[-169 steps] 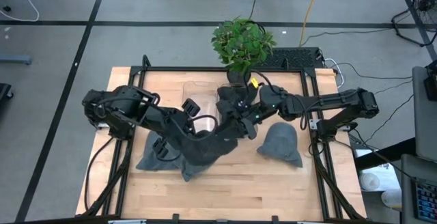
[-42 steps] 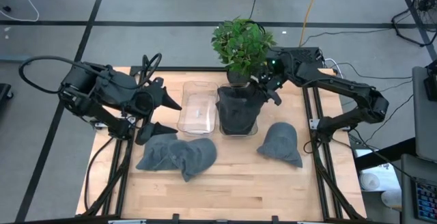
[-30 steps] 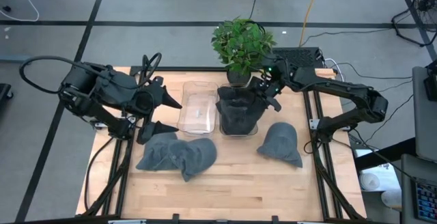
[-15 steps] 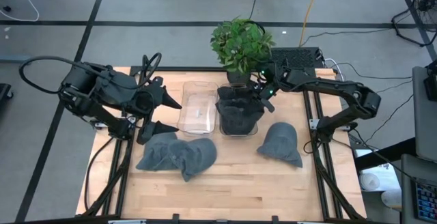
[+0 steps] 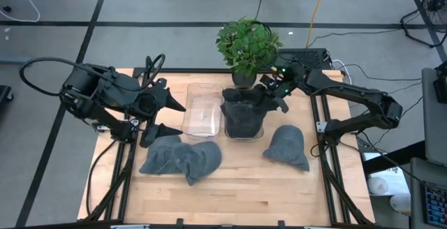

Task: Pick & Place hat
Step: Put the black cap into the right transparent bin

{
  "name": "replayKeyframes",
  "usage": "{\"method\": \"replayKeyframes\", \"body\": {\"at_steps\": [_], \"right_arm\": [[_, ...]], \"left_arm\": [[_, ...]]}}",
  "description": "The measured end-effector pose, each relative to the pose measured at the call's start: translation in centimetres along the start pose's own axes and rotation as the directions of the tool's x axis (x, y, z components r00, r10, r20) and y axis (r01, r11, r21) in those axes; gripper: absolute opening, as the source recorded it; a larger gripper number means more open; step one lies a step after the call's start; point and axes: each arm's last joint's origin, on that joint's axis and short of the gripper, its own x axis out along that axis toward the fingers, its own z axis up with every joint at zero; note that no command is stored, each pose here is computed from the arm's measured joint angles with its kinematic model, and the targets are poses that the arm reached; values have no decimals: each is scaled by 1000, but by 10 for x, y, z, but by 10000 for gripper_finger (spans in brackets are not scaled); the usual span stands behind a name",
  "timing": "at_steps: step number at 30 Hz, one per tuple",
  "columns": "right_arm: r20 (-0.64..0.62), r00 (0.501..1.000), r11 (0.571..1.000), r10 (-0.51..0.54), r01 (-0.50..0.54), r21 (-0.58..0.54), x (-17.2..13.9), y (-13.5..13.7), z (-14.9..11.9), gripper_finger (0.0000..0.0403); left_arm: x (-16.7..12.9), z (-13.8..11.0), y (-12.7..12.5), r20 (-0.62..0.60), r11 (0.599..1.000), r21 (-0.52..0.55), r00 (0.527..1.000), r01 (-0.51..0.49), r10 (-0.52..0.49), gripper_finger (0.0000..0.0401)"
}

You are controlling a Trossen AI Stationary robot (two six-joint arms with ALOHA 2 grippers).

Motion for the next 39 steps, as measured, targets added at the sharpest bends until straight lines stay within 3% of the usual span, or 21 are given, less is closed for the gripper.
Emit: {"method": "replayKeyframes", "body": {"at_steps": [8,15,24,30,34,39], "right_arm": [[16,1000,1000,1,-1,17,-1,17,1,122],[15,995,995,-98,98,-29,8,16,-2,128],[2,991,989,-134,134,-68,15,16,-5,213],[84,985,973,-151,163,-162,9,24,3,269],[117,962,943,-247,266,-198,4,29,2,280],[29,957,951,-288,290,-110,9,27,-9,274]], "left_arm": [[0,0,0,0,1000,-1,1000,3,-3,328],[0,0,0,3,1000,-29,1000,12,-12,331],[0,0,-2,-10,996,-60,998,61,-61,314],[0,0,-2,-12,995,-70,998,68,-69,312],[0,0,-3,-13,995,-76,997,71,-72,318],[0,0,-4,-20,992,-88,995,93,-95,317]]}}
